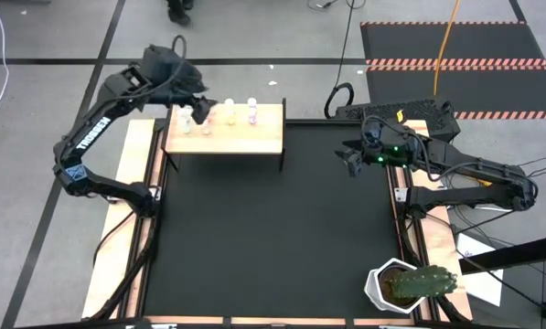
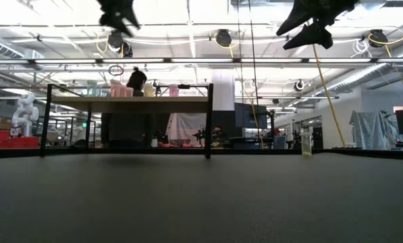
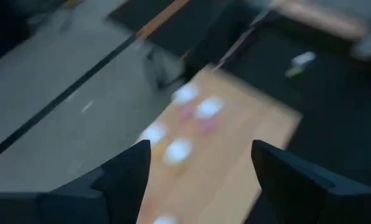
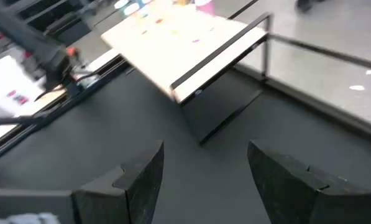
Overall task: Pick and place medicine bottles onto shelf by color
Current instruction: Put the yellow pill bottle on the shelf aligned with the yellow pill bottles
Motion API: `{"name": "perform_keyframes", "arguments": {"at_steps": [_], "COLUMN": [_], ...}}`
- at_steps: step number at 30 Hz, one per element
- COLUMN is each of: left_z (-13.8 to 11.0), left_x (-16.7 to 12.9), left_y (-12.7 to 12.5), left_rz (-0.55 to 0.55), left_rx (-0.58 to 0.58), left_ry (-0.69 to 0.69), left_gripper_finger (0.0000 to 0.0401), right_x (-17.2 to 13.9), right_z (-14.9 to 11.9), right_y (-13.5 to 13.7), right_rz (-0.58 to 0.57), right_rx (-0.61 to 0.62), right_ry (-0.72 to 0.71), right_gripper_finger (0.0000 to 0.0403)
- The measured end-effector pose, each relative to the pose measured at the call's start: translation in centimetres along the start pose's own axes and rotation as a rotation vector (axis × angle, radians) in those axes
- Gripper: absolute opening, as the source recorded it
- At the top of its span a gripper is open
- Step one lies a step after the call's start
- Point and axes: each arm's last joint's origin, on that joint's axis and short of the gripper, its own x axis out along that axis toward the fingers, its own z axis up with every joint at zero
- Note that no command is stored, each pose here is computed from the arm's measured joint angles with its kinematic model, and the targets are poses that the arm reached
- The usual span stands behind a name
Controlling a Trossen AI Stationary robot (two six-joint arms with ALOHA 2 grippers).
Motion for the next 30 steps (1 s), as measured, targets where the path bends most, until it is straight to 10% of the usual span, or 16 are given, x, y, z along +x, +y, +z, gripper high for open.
{"name": "perform_keyframes", "arguments": {"at_steps": [11,30], "left_z": [2.1,4.3], "left_x": [3.9,24.0], "left_y": [-5.5,-19.8], "left_rz": [-0.23,-0.444], "left_rx": [0.087,0.158], "left_ry": [-0.343,-0.499], "left_gripper_finger": [0.0239,0.0287], "right_x": [-1.5,-4.9], "right_z": [0.0,1.2], "right_y": [-0.8,-0.9], "right_rz": [-0.152,-0.028], "right_rx": [0.067,0.173], "right_ry": [-0.095,-0.298], "right_gripper_finger": [0.0226,0.0226]}}
